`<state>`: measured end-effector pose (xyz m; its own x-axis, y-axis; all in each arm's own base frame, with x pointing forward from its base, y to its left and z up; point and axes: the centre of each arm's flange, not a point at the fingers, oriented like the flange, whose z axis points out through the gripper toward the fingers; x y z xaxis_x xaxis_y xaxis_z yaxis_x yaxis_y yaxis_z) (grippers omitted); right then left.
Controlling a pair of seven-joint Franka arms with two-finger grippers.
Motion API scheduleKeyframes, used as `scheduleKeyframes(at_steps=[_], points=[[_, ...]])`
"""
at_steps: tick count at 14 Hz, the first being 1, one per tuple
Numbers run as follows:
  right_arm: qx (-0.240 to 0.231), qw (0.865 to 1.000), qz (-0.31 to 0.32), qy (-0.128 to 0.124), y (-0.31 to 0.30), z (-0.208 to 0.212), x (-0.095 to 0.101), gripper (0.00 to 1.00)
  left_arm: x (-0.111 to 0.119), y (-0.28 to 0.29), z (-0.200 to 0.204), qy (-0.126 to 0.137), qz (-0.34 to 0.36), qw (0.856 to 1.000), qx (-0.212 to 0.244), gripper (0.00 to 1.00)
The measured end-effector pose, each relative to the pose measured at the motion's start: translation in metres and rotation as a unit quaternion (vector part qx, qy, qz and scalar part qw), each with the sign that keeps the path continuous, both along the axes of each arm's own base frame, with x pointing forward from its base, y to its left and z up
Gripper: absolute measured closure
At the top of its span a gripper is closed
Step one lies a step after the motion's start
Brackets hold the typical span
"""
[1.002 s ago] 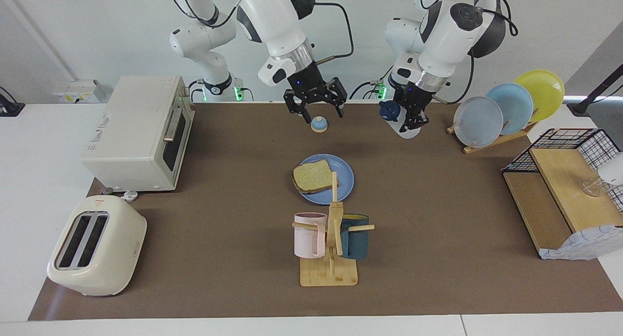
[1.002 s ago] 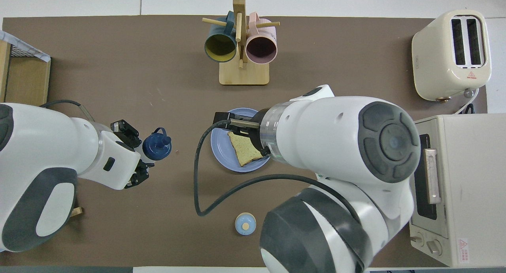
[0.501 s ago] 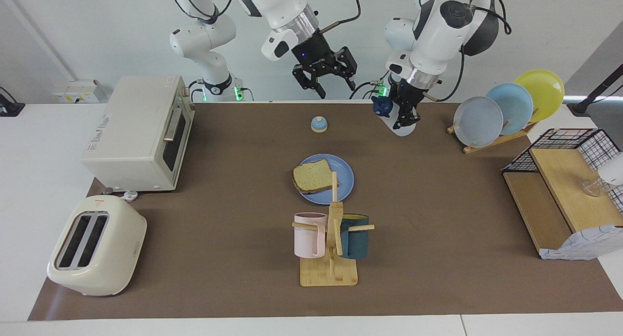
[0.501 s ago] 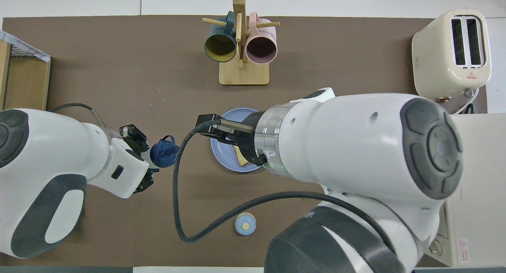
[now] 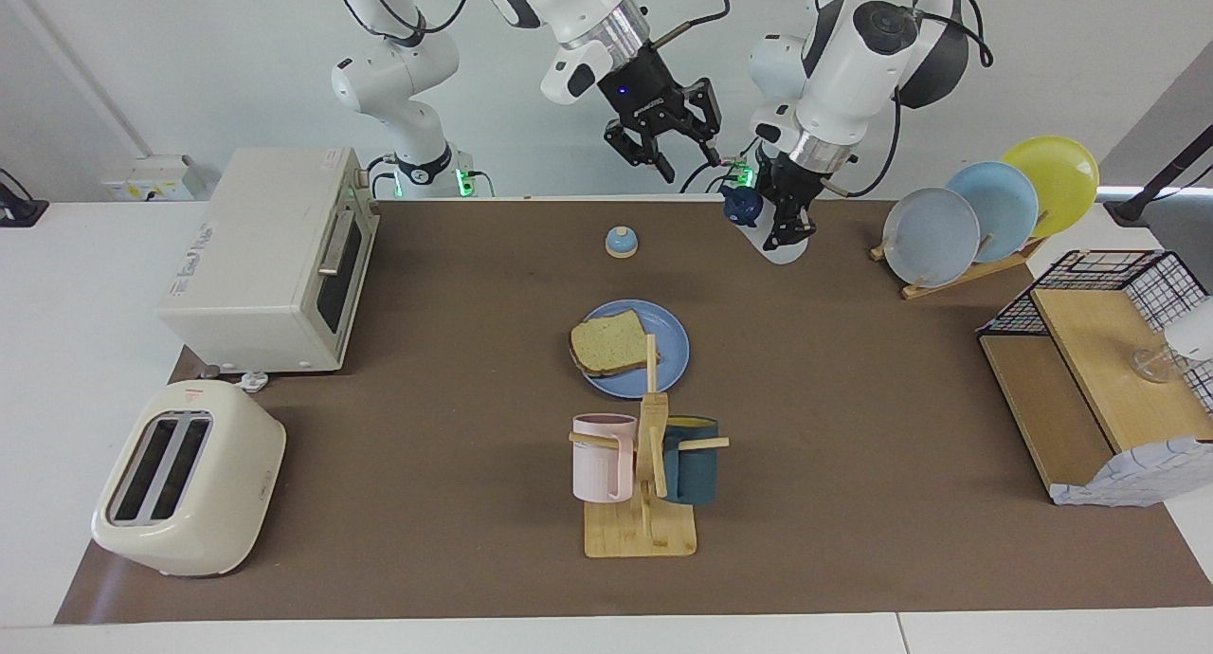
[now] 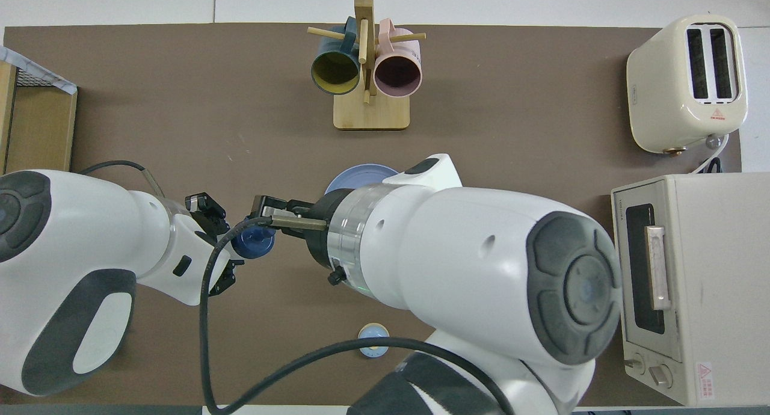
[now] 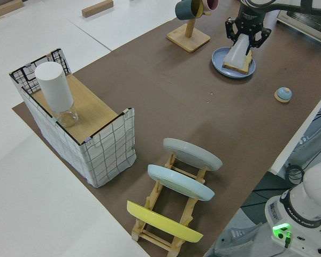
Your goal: Put bread on plate and add seasoning
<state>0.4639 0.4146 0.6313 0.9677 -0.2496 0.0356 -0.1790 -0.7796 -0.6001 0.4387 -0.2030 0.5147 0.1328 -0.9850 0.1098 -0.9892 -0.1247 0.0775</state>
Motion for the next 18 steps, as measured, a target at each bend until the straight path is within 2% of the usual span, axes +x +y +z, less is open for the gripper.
scheduleKeyframes(at_steps=[2, 8, 13, 18], points=[[-0.002, 1.000, 0.005, 0.002, 0.011, -0.010, -0.002, 0.52, -0.002, 0.000, 0.000, 0.001, -0.001, 1.000, 0.000, 0.56], [-0.006, 1.000, 0.011, 0.006, 0.021, -0.021, -0.004, 0.56, -0.004, 0.000, 0.001, 0.002, 0.001, 1.000, -0.006, 0.56], [-0.010, 1.000, 0.011, 0.010, 0.021, -0.027, -0.004, 0.66, -0.004, 0.000, 0.001, 0.004, 0.005, 1.000, -0.010, 0.56], [-0.013, 1.000, 0.011, 0.013, 0.021, -0.032, -0.004, 0.67, -0.005, -0.001, 0.001, 0.008, 0.011, 1.000, -0.016, 0.56]])
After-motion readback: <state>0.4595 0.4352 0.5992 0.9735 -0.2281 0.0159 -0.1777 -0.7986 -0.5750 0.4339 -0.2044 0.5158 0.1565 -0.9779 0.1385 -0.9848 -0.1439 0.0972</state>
